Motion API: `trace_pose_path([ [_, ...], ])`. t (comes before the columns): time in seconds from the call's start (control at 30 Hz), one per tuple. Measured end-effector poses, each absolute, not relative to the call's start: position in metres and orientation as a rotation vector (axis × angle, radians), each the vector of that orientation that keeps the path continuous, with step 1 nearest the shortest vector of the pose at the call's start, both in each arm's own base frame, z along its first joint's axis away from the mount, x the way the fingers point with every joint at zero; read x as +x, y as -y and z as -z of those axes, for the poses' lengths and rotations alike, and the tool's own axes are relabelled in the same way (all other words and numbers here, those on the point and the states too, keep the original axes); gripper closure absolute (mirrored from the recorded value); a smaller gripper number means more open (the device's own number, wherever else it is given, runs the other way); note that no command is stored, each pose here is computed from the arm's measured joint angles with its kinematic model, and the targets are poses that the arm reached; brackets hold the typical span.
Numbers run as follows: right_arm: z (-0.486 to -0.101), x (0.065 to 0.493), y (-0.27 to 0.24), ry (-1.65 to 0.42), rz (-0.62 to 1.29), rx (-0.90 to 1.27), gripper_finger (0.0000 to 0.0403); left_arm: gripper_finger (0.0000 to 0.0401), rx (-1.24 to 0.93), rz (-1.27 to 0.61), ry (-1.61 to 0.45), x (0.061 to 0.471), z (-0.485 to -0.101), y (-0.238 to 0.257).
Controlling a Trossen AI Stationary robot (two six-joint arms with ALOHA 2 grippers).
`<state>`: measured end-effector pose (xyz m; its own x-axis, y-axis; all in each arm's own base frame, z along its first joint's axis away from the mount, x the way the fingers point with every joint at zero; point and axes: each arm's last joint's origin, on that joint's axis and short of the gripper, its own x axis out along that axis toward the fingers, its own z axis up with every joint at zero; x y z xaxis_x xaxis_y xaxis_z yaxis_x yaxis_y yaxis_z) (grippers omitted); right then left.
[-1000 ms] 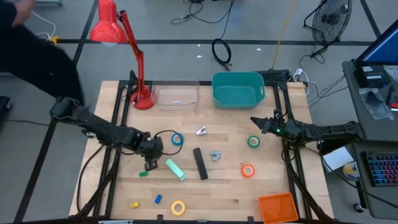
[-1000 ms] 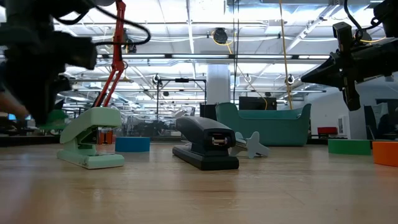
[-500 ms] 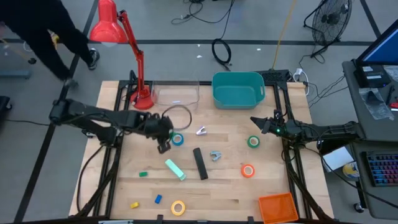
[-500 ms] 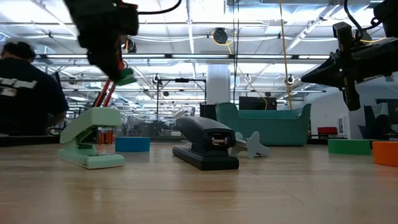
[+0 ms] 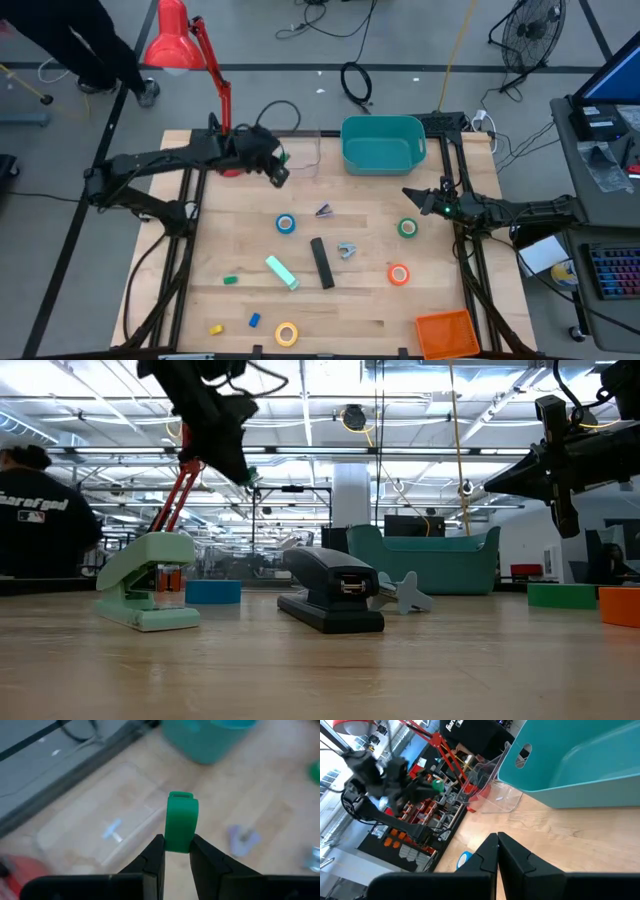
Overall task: Pick and place Stapler, Stapler remover, tape
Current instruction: Put the top green stapler into the green bin
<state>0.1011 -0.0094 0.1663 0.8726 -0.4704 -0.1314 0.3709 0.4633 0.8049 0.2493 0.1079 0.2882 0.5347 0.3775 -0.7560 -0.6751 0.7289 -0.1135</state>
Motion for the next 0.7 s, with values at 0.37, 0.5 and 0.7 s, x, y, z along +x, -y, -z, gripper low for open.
trace_pose_path([
  [0.37, -0.166, 0.102, 0.008, 0.089, 0.472, 0.974, 0.0399, 0.0333, -0.521, -0.748, -1.0, 0.268, -0.233, -0.184],
  [0.5, -0.166, 0.102, 0.007, 0.076, 0.449, 0.978, 0.0399, 0.0333, -0.668, -0.816, -1.0, 0.255, -0.22, -0.209],
  [0.7, -0.166, 0.102, 0.007, 0.075, 0.448, 0.978, 0.0399, 0.0334, -0.714, -0.837, -0.993, 0.244, -0.218, -0.223],
])
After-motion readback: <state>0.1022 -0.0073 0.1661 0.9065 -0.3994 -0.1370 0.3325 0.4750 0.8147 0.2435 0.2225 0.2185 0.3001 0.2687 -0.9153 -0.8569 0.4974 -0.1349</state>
